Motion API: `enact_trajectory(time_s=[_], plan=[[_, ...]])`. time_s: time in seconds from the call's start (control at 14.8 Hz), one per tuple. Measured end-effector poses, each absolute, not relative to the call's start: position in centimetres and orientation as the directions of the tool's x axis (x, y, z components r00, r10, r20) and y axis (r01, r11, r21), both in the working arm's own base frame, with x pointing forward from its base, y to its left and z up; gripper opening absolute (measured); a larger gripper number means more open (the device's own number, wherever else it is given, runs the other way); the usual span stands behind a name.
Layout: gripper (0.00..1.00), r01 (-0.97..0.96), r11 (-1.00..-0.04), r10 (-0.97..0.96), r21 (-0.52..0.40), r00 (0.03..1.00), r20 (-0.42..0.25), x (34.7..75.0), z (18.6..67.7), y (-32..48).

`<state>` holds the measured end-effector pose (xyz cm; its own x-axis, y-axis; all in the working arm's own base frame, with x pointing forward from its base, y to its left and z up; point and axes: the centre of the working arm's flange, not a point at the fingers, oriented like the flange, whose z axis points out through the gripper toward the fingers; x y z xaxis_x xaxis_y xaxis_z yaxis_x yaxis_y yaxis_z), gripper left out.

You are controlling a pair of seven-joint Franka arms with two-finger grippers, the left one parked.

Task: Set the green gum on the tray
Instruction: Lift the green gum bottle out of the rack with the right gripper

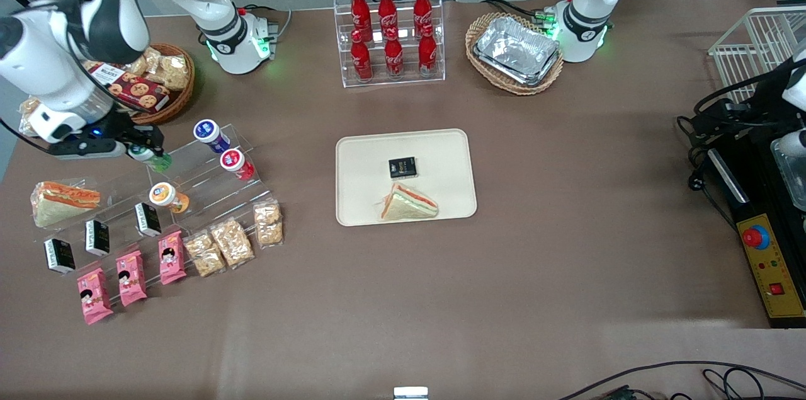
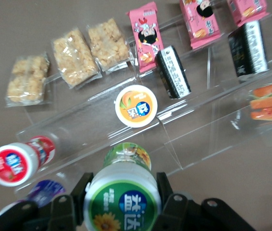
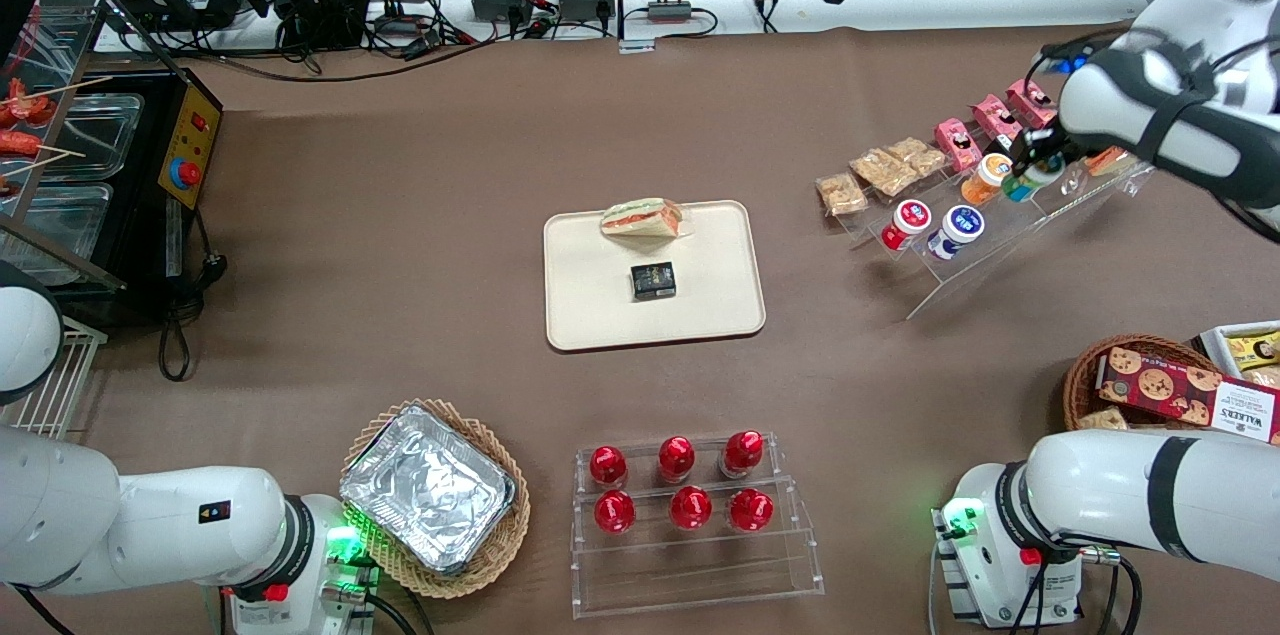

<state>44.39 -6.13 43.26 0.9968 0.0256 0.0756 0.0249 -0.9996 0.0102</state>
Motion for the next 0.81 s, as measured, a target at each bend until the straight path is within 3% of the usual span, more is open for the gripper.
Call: enact_trajectory(time_s=[0.47,0.81], plan=[[0.59,0.064,-0.997,0.062,-0.033,0.997,0.046,46.5,58.5,-0.6],[0.59,0.007,-0.999,0.006,-0.043,1.000,0.015,46.4,59.2,12.0]])
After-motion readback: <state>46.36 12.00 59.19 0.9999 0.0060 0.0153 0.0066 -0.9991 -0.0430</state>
